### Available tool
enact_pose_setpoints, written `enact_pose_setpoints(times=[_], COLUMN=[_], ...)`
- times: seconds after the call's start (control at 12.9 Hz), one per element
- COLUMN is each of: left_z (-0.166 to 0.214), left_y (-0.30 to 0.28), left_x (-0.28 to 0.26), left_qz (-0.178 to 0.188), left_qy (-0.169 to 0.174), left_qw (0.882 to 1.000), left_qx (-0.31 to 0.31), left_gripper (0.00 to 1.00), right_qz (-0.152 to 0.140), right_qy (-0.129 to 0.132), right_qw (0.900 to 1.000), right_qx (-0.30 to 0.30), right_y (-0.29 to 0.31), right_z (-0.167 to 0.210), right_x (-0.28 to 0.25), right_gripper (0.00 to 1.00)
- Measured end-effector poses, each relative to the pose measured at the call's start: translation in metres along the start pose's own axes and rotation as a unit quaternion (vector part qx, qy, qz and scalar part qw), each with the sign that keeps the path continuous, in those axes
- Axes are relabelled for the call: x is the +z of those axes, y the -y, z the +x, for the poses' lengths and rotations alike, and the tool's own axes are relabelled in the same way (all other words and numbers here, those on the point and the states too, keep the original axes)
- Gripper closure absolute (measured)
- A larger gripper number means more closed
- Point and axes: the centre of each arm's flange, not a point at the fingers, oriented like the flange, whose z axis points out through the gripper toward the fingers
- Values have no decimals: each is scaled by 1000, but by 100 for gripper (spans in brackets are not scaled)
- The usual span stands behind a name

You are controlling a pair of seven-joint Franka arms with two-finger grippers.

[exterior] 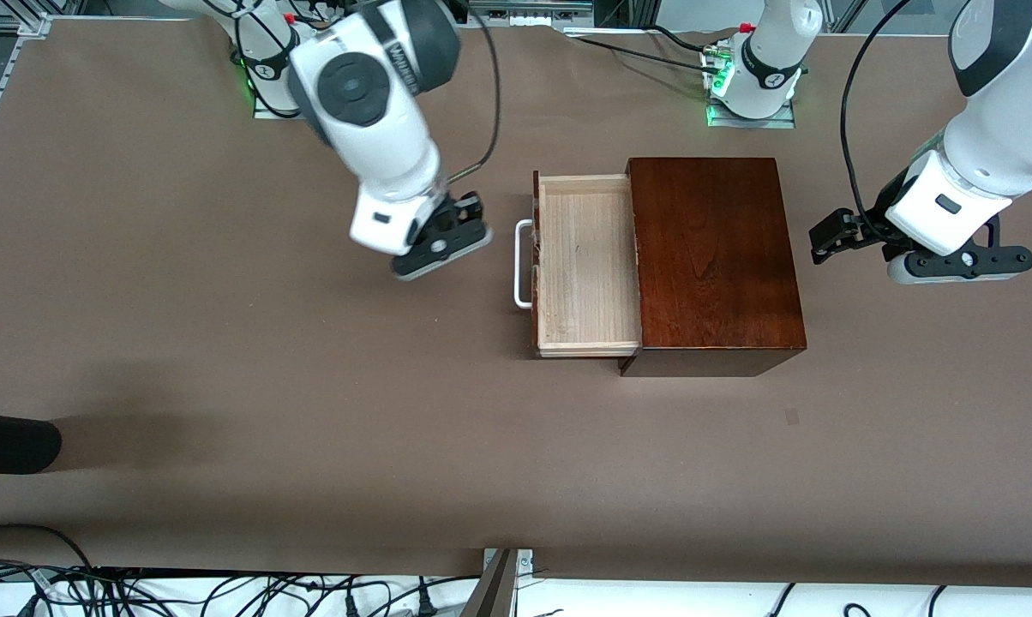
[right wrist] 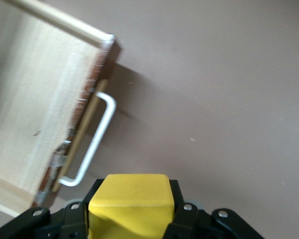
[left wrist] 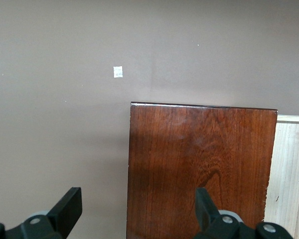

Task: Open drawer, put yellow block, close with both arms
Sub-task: 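Lift the yellow cube with the right gripper and carry it over the drawer, then lower the yellow cube into the open drawer with the right gripper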

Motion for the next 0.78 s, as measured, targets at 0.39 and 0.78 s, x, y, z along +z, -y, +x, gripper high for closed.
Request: enact_pose_setpoints(times=[0.39,0.78], left_z=[1,1], left_y=[0,0], left_x=[1,2], left_qz=[0,0], left_qy=[0,1], left_qw=[1000,1000], left_qx=[0,0], left_gripper=[0,0], right_qz=[7,27], right_qy=[-25,-23], right_qw=[994,977], right_qx=[-110,-211], right_y=[72,139], right_z=[6,6], right_x=[0,27], right_gripper=[44,44])
